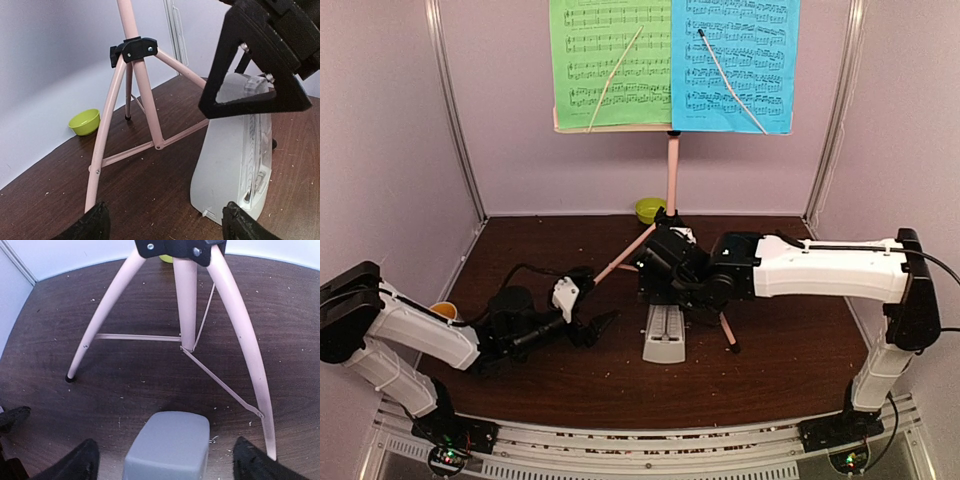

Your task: Set up the instrument practice props

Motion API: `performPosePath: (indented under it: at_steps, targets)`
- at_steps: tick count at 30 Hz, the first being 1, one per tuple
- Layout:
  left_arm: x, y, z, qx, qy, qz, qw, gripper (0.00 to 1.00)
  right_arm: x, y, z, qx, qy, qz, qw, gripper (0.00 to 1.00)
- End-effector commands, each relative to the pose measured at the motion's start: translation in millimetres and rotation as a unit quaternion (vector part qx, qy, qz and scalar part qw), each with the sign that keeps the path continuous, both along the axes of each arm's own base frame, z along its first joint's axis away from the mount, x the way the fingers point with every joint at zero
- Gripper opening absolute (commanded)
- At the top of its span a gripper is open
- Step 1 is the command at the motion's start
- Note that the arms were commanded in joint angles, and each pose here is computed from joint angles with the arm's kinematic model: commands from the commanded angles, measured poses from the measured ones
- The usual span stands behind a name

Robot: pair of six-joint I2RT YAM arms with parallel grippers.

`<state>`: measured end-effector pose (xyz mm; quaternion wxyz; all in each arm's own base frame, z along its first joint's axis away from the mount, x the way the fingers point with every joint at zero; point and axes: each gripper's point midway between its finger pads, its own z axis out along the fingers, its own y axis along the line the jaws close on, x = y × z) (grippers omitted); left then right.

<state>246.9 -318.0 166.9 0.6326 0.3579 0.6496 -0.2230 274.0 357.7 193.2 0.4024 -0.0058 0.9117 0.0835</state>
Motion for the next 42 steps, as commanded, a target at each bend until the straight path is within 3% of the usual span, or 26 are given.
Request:
performPosePath:
  at_steps: [1,7,12,18,24,29,42]
  targets:
    - [8,-10,18,-0.018,0.025,0.005,0.999,0.79,2,-1,20,0.041,-0.019,-0.023,0.999,1.0]
    - [-15,-38,33,-0.034,0.04,-0.019,0.998,0.94,1,-18,60,0.093,-0.083,-0.007,0.992,1.0]
    - [-19,-55,44,-0.049,0.07,0.007,0.996,0.98,-1,-43,78,0.125,-0.138,0.038,0.982,1.0]
    - [-20,-71,54,-0.139,0.107,0.017,0.984,0.98,-4,-75,83,0.203,-0.185,0.084,0.958,1.0]
    - [-10,-96,41,-0.077,0.13,0.091,0.984,0.98,0,-113,75,0.207,-0.198,0.07,0.956,1.0]
    - [-12,-107,48,-0.094,0.116,0.085,0.985,0.98,-1,-127,72,0.199,-0.207,0.065,0.956,1.0]
    - [16,-129,20,-0.041,0.144,0.173,0.973,0.96,0,-135,57,0.187,-0.199,0.058,0.96,1.0]
